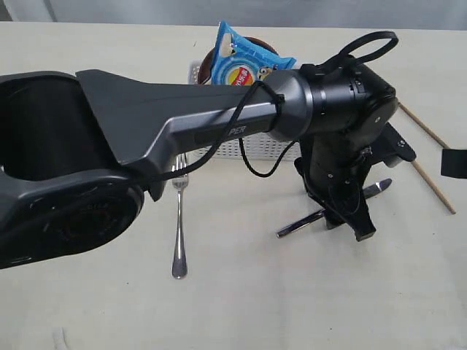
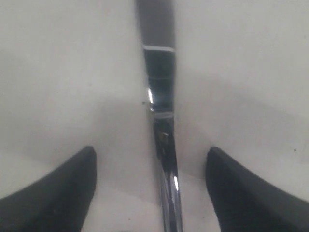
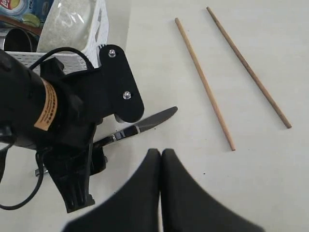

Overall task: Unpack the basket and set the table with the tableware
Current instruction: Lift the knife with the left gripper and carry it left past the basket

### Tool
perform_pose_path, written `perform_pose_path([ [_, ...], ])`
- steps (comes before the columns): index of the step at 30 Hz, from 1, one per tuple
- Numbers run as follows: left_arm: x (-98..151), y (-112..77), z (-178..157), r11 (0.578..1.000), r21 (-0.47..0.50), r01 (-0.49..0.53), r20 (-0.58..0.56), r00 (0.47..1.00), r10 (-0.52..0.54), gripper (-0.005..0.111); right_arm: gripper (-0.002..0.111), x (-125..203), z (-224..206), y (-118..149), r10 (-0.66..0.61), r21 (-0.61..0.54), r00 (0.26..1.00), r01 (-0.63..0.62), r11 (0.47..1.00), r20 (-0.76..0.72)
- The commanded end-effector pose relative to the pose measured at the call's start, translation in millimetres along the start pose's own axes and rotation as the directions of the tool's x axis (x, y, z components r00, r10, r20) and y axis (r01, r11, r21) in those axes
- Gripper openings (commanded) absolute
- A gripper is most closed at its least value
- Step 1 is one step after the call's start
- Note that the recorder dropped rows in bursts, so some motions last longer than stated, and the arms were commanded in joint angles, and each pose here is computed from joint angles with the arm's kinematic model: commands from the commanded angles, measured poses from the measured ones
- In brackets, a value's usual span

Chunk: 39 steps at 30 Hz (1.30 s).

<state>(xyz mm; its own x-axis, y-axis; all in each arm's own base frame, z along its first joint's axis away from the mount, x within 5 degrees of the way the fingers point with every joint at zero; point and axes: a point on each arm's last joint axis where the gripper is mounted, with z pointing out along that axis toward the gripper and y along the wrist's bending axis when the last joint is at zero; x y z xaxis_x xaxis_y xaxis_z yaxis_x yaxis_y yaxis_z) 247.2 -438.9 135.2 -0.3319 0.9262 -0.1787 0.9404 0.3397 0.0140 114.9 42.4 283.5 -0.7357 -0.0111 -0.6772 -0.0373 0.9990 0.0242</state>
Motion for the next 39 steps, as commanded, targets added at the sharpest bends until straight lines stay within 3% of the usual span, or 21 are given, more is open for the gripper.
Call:
perform_pose_path([
  [1,-0.2,-5.0,5.1,0.999,0.048,0.004,-0.003,1.0,-0.004,0.061,0.0,0.3,0.1,-0.6,-0.003,-0.001,1.0,0.004,1.0,0.007],
  [5,-0.8,-10.5,5.7,0.994,0.109,-0.014,0.005,1.0,0.013,0.058,0.0,0.2,0.1,-0.5,-0.003,-0.002,1.0,0.004,1.0,0.007],
  [12,1.7,-10.7,12.2,0.994,0.113,-0.013,-0.023,1.0,0.016,0.046,0.0,0.1,0.1,-0.4,-0.003,-0.003,1.0,0.004,1.0,0.009],
  [14,1.5,-10.3,12.2,0.994,0.109,-0.015,-0.021,1.0,0.018,0.032,0.0,0.1,0.1,-0.4,-0.003,-0.003,1.0,0.004,1.0,0.009],
  [17,2.0,-8.2,12.4,0.996,0.085,-0.019,-0.026,0.999,0.021,0.003,0.0,0.1,0.1,-0.4,-0.003,-0.003,1.0,0.004,1.0,0.009],
  [18,2.3,-8.2,12.4,0.996,0.085,-0.017,-0.029,0.999,0.02,0.0,0.0,0.1,0.1,-0.4,-0.003,-0.003,1.0,0.004,1.0,0.009],
  [26,0.7,-8.1,3.4,0.997,0.082,-0.008,-0.012,1.0,0.009,0.0,0.0,-0.3,0.1,-0.1,-0.01,-0.006,1.0,0.01,1.0,0.012],
  [39,-1.9,-10.0,-66.8,0.993,0.085,0.079,0.075,0.994,-0.086,0.0,0.0,-0.3,0.1,-0.1,-0.01,-0.006,1.0,0.01,1.0,0.012],
])
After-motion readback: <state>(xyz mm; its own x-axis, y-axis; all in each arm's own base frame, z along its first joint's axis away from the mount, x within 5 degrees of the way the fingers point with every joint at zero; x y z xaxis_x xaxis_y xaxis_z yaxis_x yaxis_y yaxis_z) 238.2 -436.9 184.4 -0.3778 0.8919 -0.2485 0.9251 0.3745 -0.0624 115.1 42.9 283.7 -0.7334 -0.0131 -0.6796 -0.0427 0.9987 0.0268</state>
